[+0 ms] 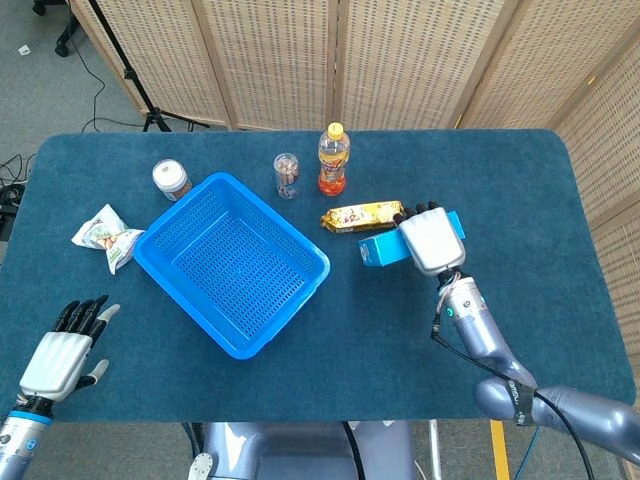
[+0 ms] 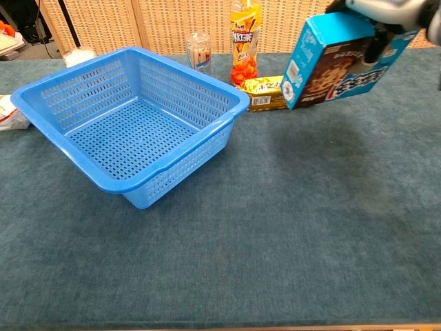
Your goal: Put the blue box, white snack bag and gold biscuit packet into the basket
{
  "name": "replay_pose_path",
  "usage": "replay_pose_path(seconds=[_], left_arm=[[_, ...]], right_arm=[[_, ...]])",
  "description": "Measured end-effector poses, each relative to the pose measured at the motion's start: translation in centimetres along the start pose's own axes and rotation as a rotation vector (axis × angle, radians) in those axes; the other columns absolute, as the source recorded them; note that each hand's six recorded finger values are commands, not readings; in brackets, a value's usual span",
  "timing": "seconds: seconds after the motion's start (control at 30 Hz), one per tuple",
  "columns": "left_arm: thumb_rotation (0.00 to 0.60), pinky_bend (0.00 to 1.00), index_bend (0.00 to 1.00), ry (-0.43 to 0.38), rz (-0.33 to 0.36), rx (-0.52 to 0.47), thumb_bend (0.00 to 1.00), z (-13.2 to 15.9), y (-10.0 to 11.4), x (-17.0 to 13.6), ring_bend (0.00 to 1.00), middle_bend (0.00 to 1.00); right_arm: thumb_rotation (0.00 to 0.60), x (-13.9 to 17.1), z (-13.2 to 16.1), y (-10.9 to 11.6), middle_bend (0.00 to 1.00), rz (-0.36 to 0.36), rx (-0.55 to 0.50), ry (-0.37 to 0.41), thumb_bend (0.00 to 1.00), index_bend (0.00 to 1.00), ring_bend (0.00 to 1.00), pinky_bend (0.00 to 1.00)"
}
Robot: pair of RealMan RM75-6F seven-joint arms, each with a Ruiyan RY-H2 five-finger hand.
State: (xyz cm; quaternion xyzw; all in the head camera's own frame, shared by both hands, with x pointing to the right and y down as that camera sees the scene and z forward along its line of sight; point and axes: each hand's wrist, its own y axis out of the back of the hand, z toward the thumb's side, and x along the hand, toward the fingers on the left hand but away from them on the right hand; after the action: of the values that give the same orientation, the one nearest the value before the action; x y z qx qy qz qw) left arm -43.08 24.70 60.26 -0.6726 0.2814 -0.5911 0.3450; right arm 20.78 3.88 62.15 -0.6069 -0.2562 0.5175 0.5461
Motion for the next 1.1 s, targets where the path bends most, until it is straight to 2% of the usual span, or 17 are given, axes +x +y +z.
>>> replay_pose_path(seconds=[0.23, 0.4, 0.77, 1.1], left_arm=[[0.6, 0.02, 0.0, -0.013, -0.004, -0.01, 0.31, 0.1, 0.0, -0.1, 0.0, 0.0], [0.6, 0.02, 0.0, -0.02, -0.008, -0.011, 0.31, 0.2, 0.0, -0.2, 0.0, 0.0], [0.6, 0.02, 0.0, -0.016, -0.006, -0.016, 0.31, 0.1, 0.1, -0.2, 0.0, 0.0], [0.6, 0.02, 0.0, -0.026, -0.008, -0.013, 0.31, 0.3, 0.2, -0.3, 0.0, 0.0]], right_arm=[[0.6, -2.0, 3.1, 2.1, 0.55, -0.07, 0.027, 0.029, 0.26, 0.69, 0.48, 0.45], [0.6, -2.4, 5.0, 3.9, 0.55, -0.102, 0.031, 0.046, 0.25, 0.69, 0.48, 0.45], [0.6, -2.3, 8.8, 7.3, 0.55, -0.15, 0.033, 0.098, 0.25, 0.69, 0.48, 0.45], [0.6, -0.8, 14.3, 9.6, 0.55, -0.16, -0.02, 0.149, 0.23, 0.69, 0.48, 0.45]])
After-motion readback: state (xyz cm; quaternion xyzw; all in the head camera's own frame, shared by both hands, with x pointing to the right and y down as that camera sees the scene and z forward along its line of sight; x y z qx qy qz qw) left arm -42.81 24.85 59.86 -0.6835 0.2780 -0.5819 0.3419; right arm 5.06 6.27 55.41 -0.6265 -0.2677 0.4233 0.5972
